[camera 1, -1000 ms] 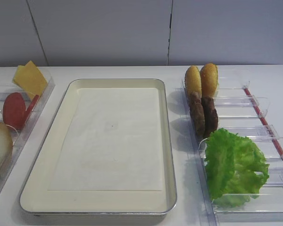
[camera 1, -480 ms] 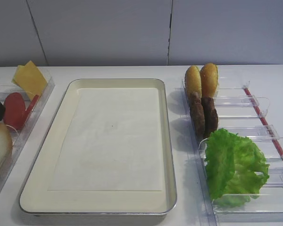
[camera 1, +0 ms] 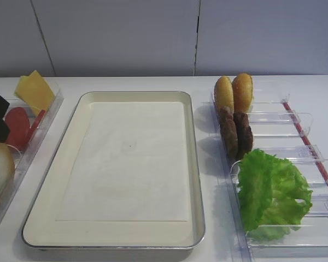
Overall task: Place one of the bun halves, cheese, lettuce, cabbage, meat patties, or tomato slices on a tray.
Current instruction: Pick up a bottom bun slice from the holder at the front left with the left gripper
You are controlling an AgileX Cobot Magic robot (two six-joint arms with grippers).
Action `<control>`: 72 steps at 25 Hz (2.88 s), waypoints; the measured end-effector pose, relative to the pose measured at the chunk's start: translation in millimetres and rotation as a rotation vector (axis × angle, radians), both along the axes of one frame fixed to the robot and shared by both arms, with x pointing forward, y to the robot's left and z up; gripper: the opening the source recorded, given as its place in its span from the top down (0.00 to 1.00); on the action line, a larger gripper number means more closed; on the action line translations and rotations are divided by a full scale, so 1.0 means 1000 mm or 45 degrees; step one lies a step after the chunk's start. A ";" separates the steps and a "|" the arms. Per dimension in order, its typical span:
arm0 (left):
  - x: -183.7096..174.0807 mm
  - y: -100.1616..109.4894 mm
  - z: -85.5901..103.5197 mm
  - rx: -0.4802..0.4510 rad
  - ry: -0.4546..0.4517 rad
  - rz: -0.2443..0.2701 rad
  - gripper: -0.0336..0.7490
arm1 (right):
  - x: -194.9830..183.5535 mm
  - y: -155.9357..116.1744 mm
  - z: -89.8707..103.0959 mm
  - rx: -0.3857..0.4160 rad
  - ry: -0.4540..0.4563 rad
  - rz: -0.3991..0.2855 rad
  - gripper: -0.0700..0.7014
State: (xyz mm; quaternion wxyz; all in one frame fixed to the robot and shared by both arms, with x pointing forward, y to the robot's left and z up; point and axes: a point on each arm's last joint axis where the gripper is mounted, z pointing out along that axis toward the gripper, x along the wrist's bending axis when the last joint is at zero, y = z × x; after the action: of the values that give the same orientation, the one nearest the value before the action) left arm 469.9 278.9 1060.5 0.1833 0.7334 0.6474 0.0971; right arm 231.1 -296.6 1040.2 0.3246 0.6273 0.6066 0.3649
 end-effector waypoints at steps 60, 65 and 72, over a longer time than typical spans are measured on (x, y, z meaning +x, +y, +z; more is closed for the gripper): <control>0.013 0.002 -0.031 0.034 0.234 0.064 0.74 | 0.000 0.000 0.000 0.001 0.000 -0.004 0.29; 0.009 0.003 -0.024 0.018 0.209 0.113 0.74 | 0.000 0.000 0.000 0.001 0.000 -0.004 0.29; -0.005 0.003 -0.005 0.001 0.133 0.125 0.74 | 0.000 0.000 0.000 0.001 0.000 -0.004 0.29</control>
State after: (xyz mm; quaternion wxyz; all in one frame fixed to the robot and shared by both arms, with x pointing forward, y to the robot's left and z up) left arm 464.8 281.9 1055.2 0.1439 0.7050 0.6911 0.0678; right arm 231.1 -296.8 1040.1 0.3248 0.6283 0.6055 0.3648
